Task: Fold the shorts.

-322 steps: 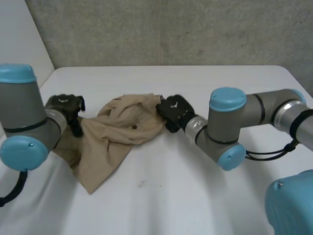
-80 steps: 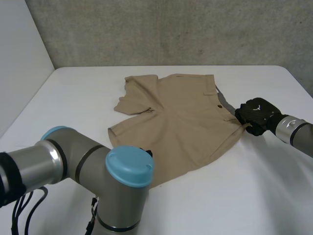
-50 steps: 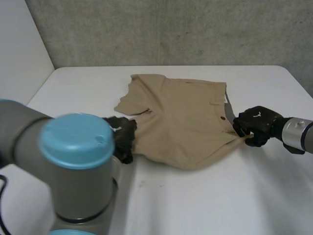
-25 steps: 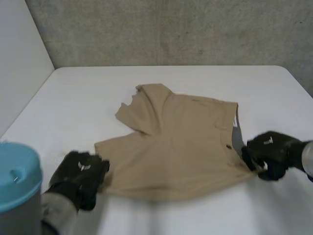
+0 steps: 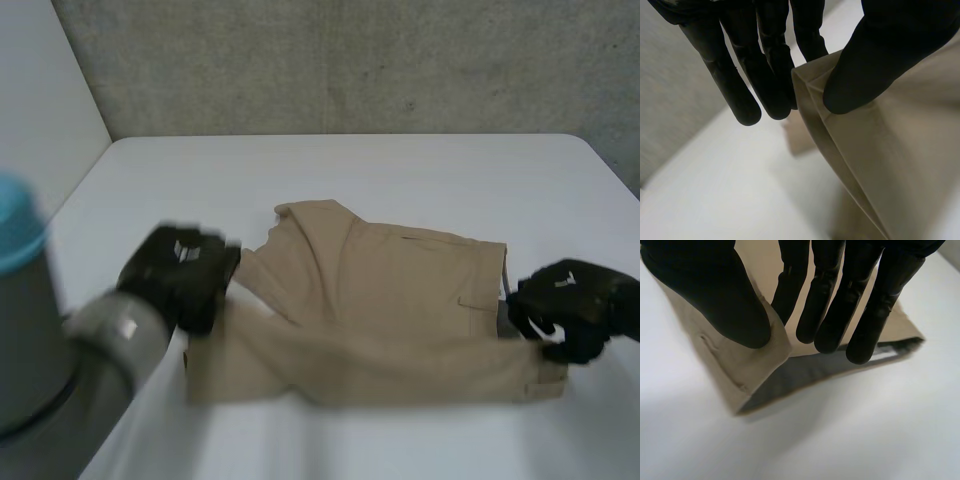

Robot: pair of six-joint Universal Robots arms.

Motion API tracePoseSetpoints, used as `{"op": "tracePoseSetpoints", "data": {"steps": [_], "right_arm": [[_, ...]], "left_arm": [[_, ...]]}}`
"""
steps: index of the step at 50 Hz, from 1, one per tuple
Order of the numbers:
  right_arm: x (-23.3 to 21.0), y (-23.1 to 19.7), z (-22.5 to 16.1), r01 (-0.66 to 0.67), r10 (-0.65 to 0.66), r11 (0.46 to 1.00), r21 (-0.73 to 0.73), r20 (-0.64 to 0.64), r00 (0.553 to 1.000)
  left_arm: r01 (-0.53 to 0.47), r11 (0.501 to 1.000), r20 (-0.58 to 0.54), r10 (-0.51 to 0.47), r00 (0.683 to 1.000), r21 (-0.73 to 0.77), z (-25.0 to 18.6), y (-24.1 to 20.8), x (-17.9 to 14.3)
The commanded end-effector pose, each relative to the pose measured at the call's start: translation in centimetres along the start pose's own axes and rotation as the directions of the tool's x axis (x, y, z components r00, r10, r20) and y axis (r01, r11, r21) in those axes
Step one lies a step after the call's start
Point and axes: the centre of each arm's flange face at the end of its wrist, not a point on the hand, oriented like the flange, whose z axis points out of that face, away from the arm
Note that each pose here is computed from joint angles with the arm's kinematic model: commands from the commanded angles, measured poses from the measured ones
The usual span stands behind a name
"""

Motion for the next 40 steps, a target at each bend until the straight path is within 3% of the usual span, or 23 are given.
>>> {"op": "tracePoseSetpoints", "data": {"steps": [1, 11, 17, 23, 30, 34, 40], "right_arm": [[2.0, -2.0, 5.5, -0.045, 0.050, 0.998, 0.042, -0.127, 0.991], [5.7, -3.9, 11.2, -0.017, 0.089, 0.984, 0.178, -0.402, 0.911], [6.7, -4.6, 14.8, 0.064, 0.082, 0.967, 0.247, -0.540, 0.838], [8.1, -3.9, 18.3, 0.158, 0.091, 0.937, 0.313, -0.652, 0.753], [7.5, -2.6, 21.2, 0.173, 0.085, 0.931, 0.321, -0.651, 0.754], [7.0, -4.0, 20.5, 0.183, 0.094, 0.919, 0.350, -0.645, 0.759], [8.1, -8.6, 14.4, 0.230, 0.152, 0.867, 0.442, -0.674, 0.723]], "left_arm": [[-0.030, 0.990, 0.080, 0.020, 0.997, 0.136, 9.0, -2.7, 0.1], [-0.041, 0.972, 0.158, 0.004, 0.987, 0.232, 20.5, -2.9, 1.3], [-0.175, 0.923, 0.300, 0.069, 0.951, 0.342, 26.2, -1.7, 2.2], [-0.204, 0.872, 0.383, 0.021, 0.924, 0.445, 28.6, -0.4, 2.4], [-0.198, 0.863, 0.384, 0.005, 0.923, 0.464, 29.4, 1.4, 3.6], [-0.199, 0.877, 0.347, 0.040, 0.937, 0.437, 28.9, 2.6, 5.4], [-0.175, 0.873, 0.353, 0.004, 0.936, 0.455, 26.4, -0.8, 4.4]]}}
